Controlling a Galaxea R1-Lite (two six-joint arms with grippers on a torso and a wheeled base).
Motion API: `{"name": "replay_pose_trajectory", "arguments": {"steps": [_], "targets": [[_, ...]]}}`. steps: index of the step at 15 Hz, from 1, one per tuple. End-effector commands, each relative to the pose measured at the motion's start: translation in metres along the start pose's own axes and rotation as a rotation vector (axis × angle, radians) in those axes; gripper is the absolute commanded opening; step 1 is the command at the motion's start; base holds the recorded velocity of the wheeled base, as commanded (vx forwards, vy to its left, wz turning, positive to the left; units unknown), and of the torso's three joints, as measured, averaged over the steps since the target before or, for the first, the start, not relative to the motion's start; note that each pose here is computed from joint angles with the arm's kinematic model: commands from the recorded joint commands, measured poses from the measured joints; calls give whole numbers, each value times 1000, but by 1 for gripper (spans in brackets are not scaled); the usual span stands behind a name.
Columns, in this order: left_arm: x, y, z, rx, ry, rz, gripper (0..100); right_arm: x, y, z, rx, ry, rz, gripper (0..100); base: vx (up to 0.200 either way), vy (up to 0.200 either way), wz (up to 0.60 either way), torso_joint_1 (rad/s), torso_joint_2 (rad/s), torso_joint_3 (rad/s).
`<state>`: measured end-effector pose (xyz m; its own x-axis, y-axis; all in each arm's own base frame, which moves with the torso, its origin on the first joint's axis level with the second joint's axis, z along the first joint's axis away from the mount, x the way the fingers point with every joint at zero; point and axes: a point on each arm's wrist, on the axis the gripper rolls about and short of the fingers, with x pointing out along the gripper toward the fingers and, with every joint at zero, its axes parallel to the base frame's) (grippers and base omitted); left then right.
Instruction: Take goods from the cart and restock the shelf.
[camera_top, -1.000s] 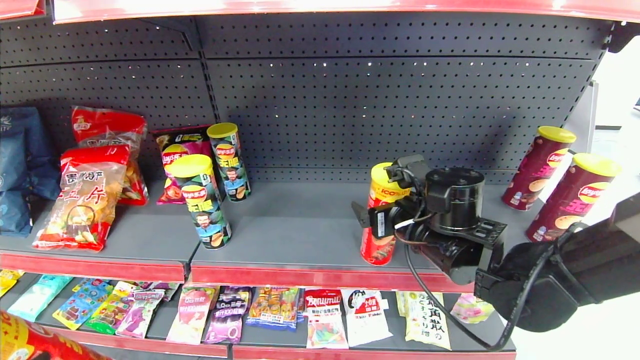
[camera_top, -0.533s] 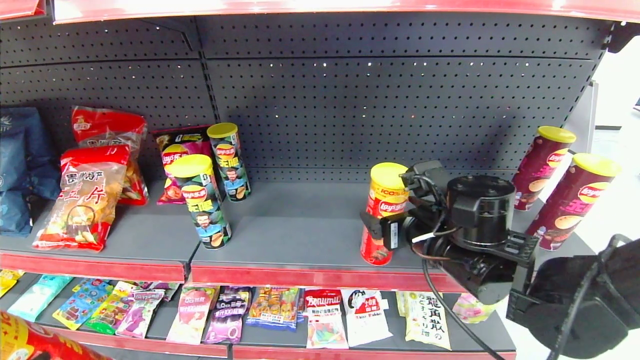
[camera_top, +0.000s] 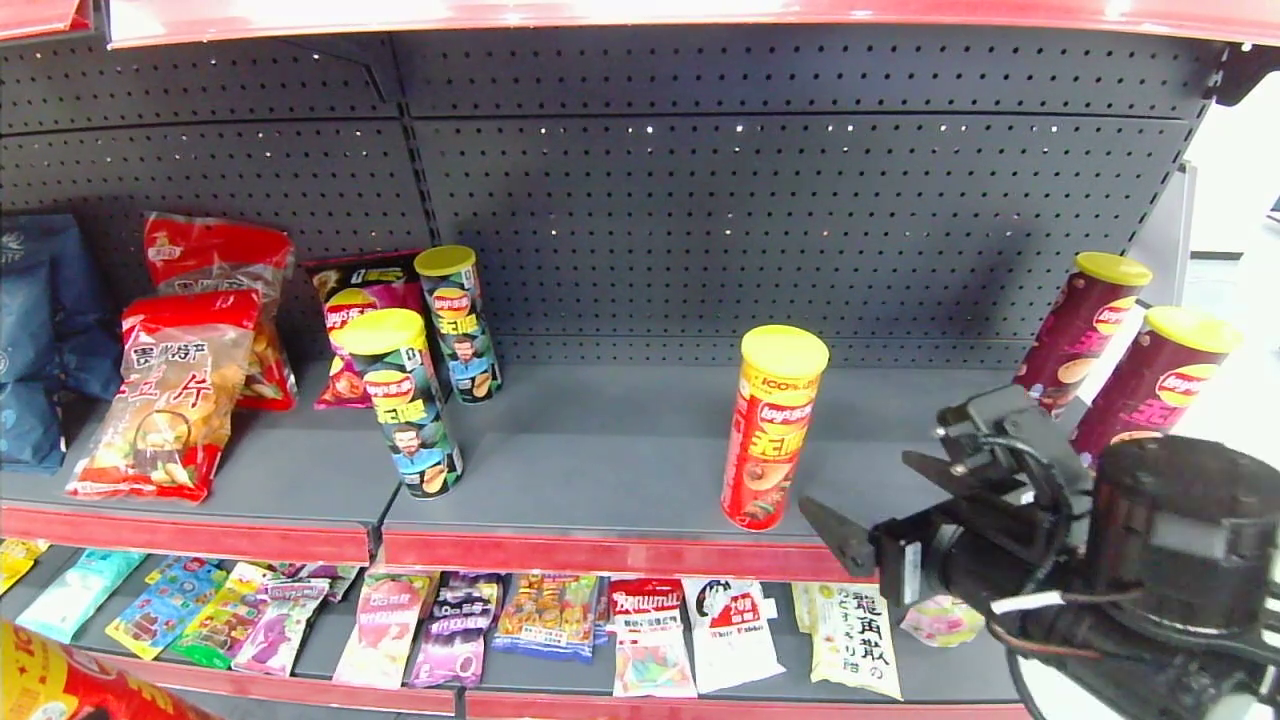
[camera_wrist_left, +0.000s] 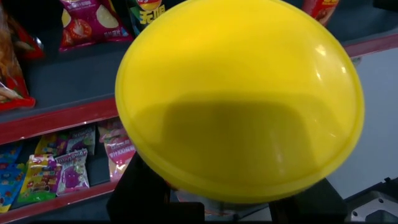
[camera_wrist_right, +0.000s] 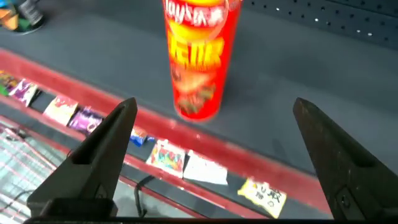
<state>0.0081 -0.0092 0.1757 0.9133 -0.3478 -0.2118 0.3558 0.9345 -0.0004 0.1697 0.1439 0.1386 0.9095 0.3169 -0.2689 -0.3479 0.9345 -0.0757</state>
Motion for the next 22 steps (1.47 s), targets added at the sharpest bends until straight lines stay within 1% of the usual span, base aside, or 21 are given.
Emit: {"name": "replay_pose_trajectory", "arguments": {"steps": [1,2,3,4,5,6,7,9,10,12,13,14,15,16,17,18,19,21,22], "targets": [[1,1,2,-3,5,-10,0,-52,-18,-4,9,-81,16,100,0,0,0,0,0,0],[2,1,3,-4,6,-13,0,-69,-31,-2,12,-131,-11,100,0,0,0,0,0,0],[3,2,3,-5,7,-14,0,-75,-38,-2,6,-149,-35,100,0,0,0,0,0,0],[4,2,6,-6,10,-14,0,-99,-59,1,-12,-195,-106,100,0,0,0,0,0,0],[5,3,7,-6,10,-15,0,-115,-73,5,-1,-204,-158,100,0,0,0,0,0,0],[6,4,8,-5,8,-15,0,-127,-82,8,9,-200,-205,100,0,0,0,0,0,0],[8,5,10,-3,4,-15,0,-146,-91,8,26,-187,-292,100,0,0,0,0,0,0],[12,8,18,5,-12,-24,0,-169,-94,-1,49,-164,-416,100,0,0,0,0,0,0],[16,10,25,13,-30,-51,0,-182,-94,-11,69,-131,-517,100,0,0,0,0,0,0],[22,14,36,14,-33,-59,0,-198,-88,-29,94,-79,-648,100,0,0,0,0,0,0],[25,16,41,19,-42,-58,0,-207,-81,-43,102,-66,-667,100,0,0,0,0,0,0],[26,16,42,23,-49,-57,0,-214,-74,-62,98,-58,-653,100,0,0,0,0,0,0],[26,16,41,22,-47,-60,0,-221,-67,-78,72,-96,-587,100,0,0,0,0,0,0],[27,16,40,20,-45,-70,0,-225,-63,-97,29,-149,-484,100,0,0,0,0,0,0],[28,16,40,18,-41,-76,0,-222,-62,-113,25,-166,-448,100,0,0,0,0,0,0],[30,18,40,12,-31,-77,0,-214,-63,-121,58,-178,-462,100,0,0,0,0,0,0],[32,19,41,9,-24,-78,0,-212,-64,-120,89,-236,-473,100,0,0,0,0,0,0],[34,19,40,5,-14,-88,0,-210,-65,-121,105,-242,-463,100,0,0,0,0,0,0],[36,19,41,5,-9,-110,0,-210,-64,-121,88,-245,-426,100,0,0,0,0,0,0]]}}
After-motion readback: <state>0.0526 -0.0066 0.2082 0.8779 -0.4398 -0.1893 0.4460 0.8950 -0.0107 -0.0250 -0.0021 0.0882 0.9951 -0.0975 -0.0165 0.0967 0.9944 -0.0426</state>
